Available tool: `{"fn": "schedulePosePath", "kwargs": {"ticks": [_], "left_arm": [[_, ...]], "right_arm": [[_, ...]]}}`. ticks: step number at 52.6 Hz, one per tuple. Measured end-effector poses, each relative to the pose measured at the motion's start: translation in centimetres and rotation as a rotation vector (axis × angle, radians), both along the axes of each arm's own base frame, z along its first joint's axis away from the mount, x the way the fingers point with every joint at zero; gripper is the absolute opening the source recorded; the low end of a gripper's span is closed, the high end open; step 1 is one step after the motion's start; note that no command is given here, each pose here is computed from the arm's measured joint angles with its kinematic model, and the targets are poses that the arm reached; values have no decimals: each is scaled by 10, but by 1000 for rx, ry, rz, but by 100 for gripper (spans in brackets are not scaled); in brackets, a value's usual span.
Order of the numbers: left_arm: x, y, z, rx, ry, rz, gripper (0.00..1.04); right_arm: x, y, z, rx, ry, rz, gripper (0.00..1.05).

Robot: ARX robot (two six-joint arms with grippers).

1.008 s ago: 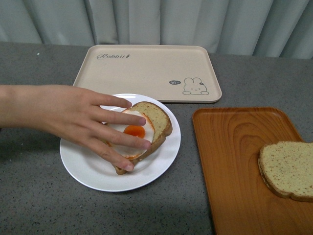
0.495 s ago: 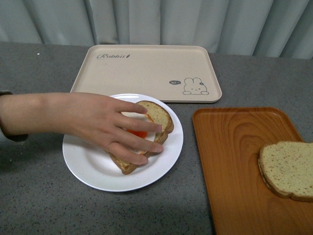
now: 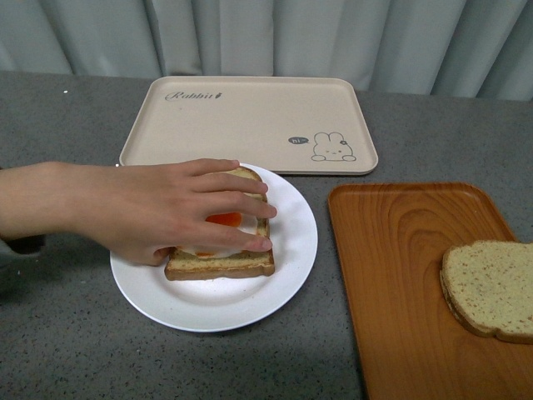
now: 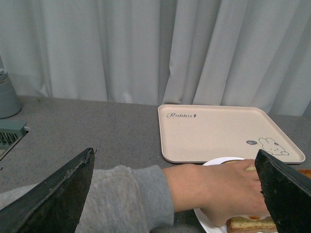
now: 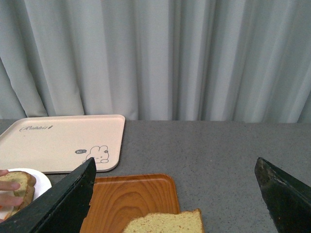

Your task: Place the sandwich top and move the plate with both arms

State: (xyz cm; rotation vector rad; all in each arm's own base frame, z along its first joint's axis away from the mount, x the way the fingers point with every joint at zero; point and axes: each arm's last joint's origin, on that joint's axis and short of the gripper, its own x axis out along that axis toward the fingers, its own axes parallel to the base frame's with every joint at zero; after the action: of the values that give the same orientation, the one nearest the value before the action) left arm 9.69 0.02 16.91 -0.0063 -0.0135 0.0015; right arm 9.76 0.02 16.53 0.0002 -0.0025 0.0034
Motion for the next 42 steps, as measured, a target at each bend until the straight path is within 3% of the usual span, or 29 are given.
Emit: {"fn": "schedulePosePath", "kwargs": {"ticks": [42], "left_arm": [[0,0,0,0,0,0,98]], "right_arm": [[0,0,0,0,0,0,96]]}}
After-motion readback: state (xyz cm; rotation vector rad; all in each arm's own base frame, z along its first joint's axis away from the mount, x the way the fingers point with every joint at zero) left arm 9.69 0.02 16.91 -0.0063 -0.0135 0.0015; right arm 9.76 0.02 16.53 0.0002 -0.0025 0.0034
